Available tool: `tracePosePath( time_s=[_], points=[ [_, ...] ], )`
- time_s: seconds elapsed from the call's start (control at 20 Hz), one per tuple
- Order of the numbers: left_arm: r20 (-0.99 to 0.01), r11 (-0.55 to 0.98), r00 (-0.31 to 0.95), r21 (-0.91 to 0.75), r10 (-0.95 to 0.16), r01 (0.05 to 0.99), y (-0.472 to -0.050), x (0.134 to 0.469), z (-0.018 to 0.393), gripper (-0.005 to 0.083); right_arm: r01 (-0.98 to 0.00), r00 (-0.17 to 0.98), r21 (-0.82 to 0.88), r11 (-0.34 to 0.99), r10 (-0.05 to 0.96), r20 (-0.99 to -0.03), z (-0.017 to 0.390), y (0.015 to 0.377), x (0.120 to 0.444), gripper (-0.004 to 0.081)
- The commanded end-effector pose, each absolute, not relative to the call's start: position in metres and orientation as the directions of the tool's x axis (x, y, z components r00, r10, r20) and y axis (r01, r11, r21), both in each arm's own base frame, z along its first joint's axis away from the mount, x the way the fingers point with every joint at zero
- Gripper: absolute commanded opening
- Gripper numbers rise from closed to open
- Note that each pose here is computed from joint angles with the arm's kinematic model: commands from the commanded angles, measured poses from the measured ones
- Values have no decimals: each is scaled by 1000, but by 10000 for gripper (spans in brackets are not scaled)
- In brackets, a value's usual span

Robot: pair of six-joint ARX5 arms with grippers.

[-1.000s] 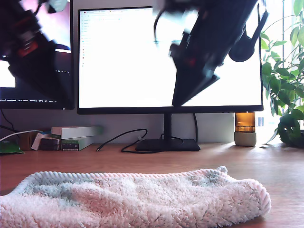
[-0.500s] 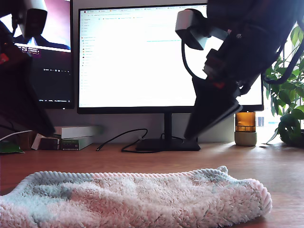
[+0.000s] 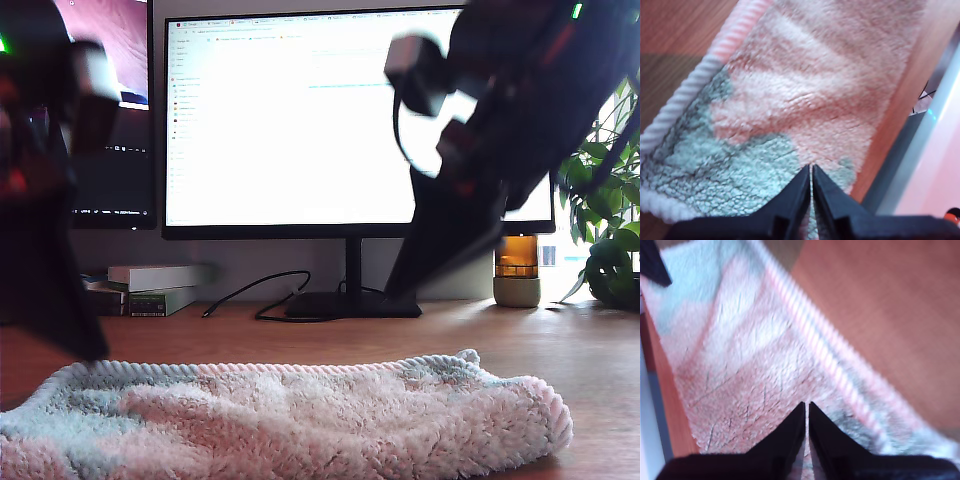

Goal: Fold the tea towel to a neat square and place it to the right

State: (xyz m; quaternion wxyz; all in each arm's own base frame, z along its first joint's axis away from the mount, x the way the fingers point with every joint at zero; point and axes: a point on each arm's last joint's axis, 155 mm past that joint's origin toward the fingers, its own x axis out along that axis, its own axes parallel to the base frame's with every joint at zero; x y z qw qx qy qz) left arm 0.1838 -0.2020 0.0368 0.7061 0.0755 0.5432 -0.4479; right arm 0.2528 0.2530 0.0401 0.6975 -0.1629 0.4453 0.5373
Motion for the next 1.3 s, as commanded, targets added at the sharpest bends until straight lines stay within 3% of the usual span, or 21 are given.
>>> tracePosePath(
  time_s=[0.0,0.3,0.7,0.9,1.25],
  points=[
    [-849,615,-19,-398,-529,681,-197,182,25,-24,-898,3,261,355,598,-801,32,254,250,-11],
    [-901,688,-25,-347,-432,637,-182,185,2,-24,-893,-23,273,359,569,-822,16,250,250,-11],
    [-935,746,38,-256,-352,614,-171,205,-15,-24,-875,14,208,437,453,-891,-27,234,265,-12],
    [-951,753,64,-198,-303,627,-167,218,-21,-24,-839,50,140,526,331,-942,-37,209,269,-12],
    [-959,704,84,-136,-269,697,-176,251,-26,-24,-765,15,97,636,169,-986,-45,175,256,-12]
  ],
)
